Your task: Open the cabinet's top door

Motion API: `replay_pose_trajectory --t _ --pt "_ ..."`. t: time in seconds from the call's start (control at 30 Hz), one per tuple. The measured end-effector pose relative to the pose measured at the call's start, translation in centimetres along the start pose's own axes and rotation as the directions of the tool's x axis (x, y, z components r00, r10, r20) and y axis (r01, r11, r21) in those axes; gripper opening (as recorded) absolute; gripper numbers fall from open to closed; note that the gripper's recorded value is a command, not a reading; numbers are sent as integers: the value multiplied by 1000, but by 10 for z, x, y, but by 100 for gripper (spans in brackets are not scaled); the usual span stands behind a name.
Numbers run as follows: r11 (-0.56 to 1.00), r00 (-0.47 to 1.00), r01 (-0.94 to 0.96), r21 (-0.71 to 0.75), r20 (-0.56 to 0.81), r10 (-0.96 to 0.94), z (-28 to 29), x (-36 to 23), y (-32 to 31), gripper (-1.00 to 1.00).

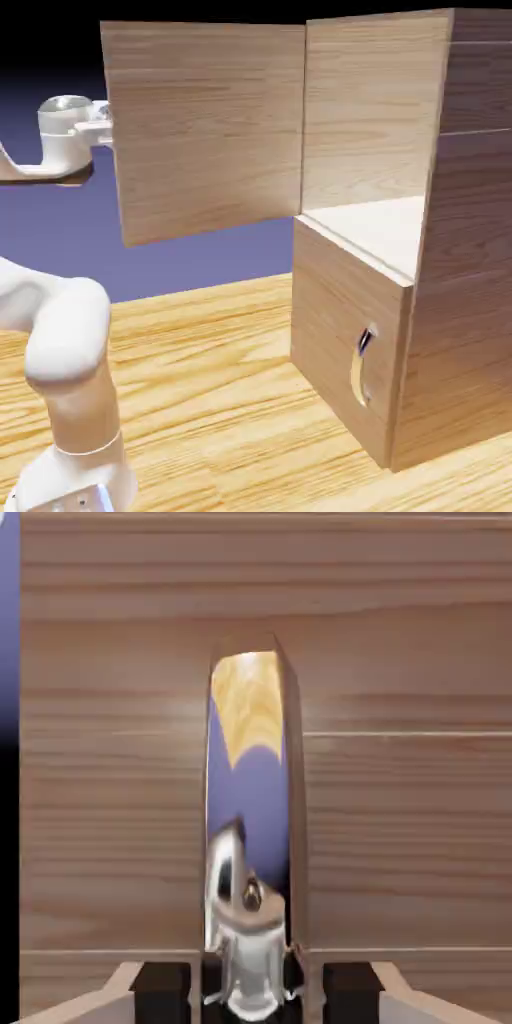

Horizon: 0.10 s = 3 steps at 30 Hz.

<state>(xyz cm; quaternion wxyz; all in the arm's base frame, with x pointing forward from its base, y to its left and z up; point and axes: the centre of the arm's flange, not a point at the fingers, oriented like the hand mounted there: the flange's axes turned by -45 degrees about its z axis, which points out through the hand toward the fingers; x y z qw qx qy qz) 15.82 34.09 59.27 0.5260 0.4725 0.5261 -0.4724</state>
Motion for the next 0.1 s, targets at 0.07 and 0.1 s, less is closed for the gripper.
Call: replay_pose_trajectory --t 0.07,0.1 --pt "999 1000 0 39 0 0 -13 0 6 -100" --pt "998 1000 0 56 0 0 -18 0 9 100"
